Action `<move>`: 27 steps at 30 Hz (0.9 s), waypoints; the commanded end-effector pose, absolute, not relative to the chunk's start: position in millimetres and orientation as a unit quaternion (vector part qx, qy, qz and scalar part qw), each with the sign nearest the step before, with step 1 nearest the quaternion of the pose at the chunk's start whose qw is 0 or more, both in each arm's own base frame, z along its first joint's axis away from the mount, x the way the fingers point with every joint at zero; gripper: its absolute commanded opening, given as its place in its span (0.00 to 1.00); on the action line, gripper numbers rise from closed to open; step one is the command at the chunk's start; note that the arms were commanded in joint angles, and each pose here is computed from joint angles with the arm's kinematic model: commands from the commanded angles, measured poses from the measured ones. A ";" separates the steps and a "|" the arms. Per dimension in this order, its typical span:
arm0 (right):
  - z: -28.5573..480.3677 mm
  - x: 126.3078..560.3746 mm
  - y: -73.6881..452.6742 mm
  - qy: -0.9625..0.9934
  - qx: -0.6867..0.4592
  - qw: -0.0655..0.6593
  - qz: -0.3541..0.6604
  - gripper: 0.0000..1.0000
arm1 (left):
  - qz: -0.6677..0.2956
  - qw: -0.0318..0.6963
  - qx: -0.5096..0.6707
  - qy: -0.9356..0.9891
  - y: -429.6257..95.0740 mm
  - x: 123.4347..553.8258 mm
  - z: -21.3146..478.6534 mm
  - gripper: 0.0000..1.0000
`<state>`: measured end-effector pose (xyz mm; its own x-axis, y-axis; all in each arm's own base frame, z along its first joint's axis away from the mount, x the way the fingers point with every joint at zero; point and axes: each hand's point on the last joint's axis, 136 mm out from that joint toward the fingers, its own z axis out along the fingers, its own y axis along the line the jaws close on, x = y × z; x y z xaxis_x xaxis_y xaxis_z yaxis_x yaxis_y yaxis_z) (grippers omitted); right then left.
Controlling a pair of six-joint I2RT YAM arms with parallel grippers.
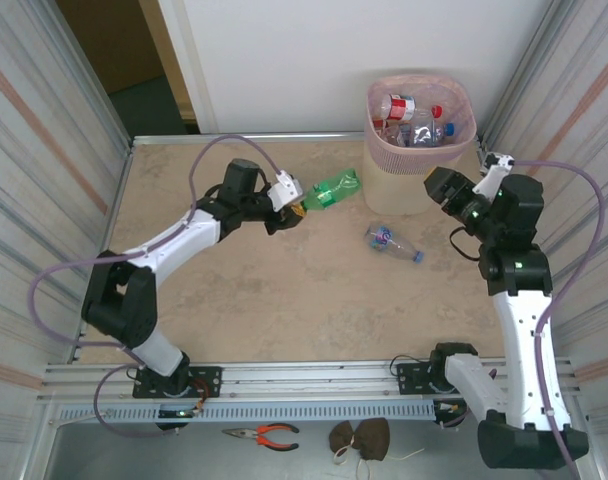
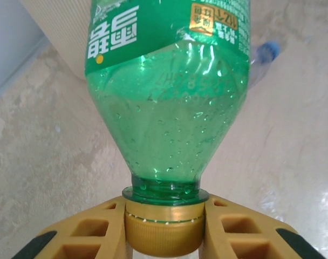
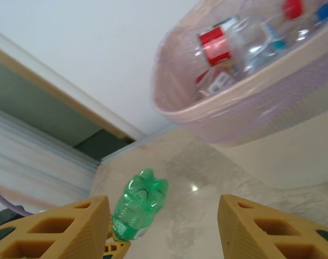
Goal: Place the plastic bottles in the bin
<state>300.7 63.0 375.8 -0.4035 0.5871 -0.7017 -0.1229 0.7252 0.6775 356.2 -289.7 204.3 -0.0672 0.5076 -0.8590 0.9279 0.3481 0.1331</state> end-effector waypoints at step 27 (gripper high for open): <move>470.0 312.4 228.6 0.684 -0.107 0.551 0.465 0.77 | -0.422 0.511 0.478 0.576 -292.7 266.1 364.3 0.17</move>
